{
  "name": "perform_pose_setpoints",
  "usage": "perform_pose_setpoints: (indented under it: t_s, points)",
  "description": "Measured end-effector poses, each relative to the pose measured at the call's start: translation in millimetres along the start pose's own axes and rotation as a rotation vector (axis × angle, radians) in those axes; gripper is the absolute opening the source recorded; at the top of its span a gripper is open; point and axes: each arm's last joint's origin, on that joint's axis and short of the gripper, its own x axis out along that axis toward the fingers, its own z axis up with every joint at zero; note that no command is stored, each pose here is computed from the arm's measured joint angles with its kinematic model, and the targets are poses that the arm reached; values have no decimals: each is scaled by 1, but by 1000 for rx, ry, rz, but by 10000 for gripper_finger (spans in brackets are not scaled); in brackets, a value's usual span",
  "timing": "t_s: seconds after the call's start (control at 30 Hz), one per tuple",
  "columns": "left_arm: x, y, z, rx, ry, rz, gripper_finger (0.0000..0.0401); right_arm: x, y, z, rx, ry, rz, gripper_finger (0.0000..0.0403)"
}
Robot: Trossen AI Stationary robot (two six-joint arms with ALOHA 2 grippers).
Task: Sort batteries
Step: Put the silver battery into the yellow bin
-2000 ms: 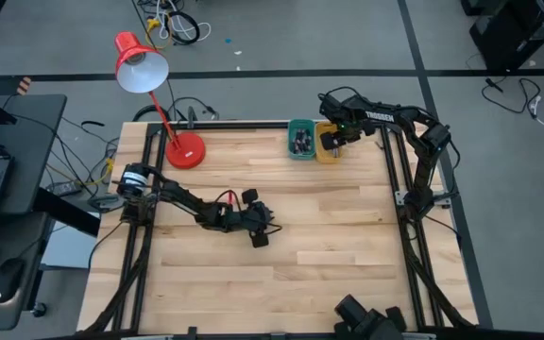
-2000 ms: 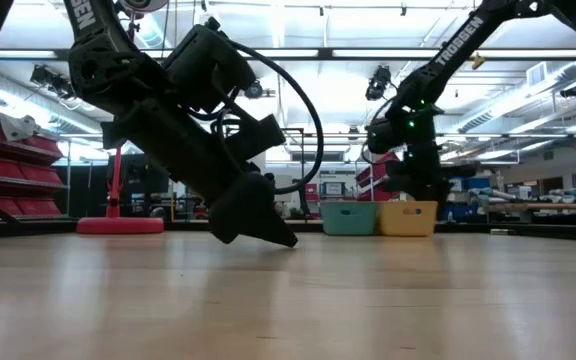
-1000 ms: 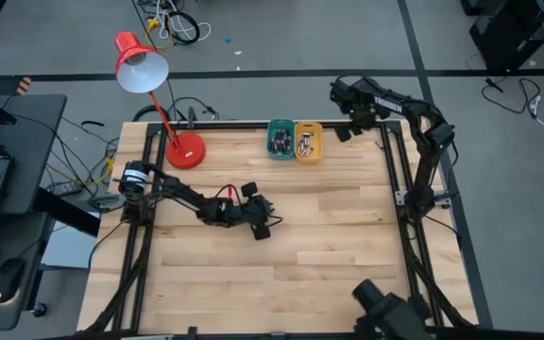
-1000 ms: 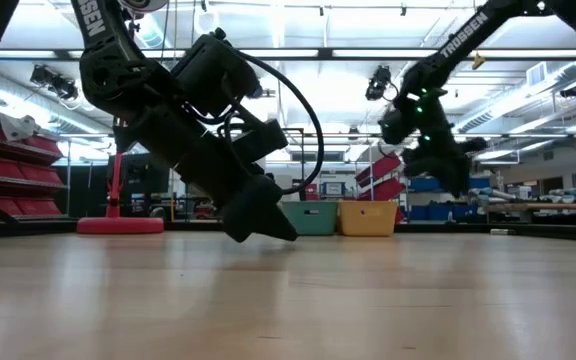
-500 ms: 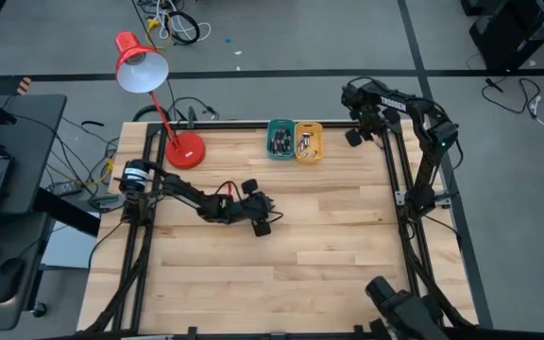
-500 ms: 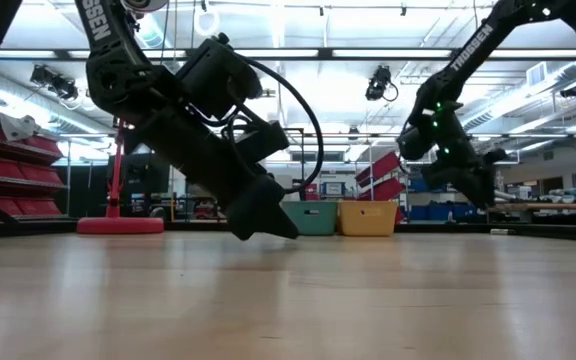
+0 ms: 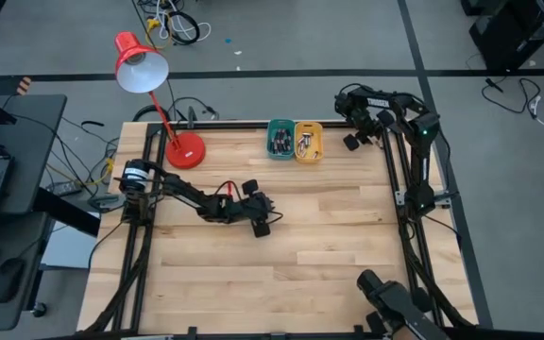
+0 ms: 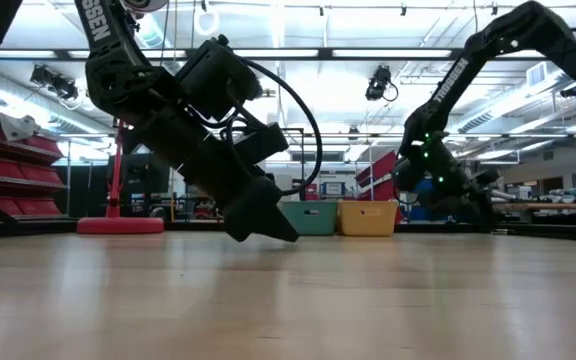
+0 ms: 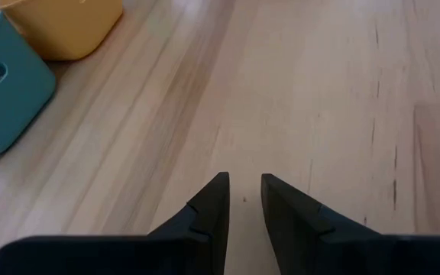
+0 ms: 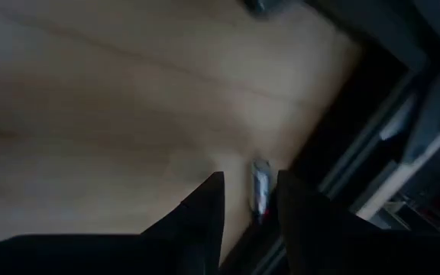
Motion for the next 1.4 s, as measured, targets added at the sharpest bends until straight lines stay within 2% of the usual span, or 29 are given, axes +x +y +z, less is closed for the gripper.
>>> perform_pose_setpoints:
  t_s: [0.17, 0.47, 0.8, 1.1, 1.3, 1.4]
  points:
    - [0, 0, -2, 4, 15, 0, 92, 11, -3, 8, -29, 54, 74, 105]
    - [0, 0, -2, 5, 17, 1, 92, 12, -7, 11, -37, 97, 122, 81]
    - [0, 1, -2, 6, 14, 2, 92, 13, -6, 8, -157, 128, 167, 76]
    - [0, 1, -2, 6, 12, 2, 92, 14, -7, 7, -241, 136, 192, 18]
    - [0, 1, -2, 6, 12, 2, 92, 14, -7, 7, -240, 137, 192, 12]
    - [0, 1, -2, 7, 12, 2, 92, 11, -5, 7, -191, 135, 164, 13]
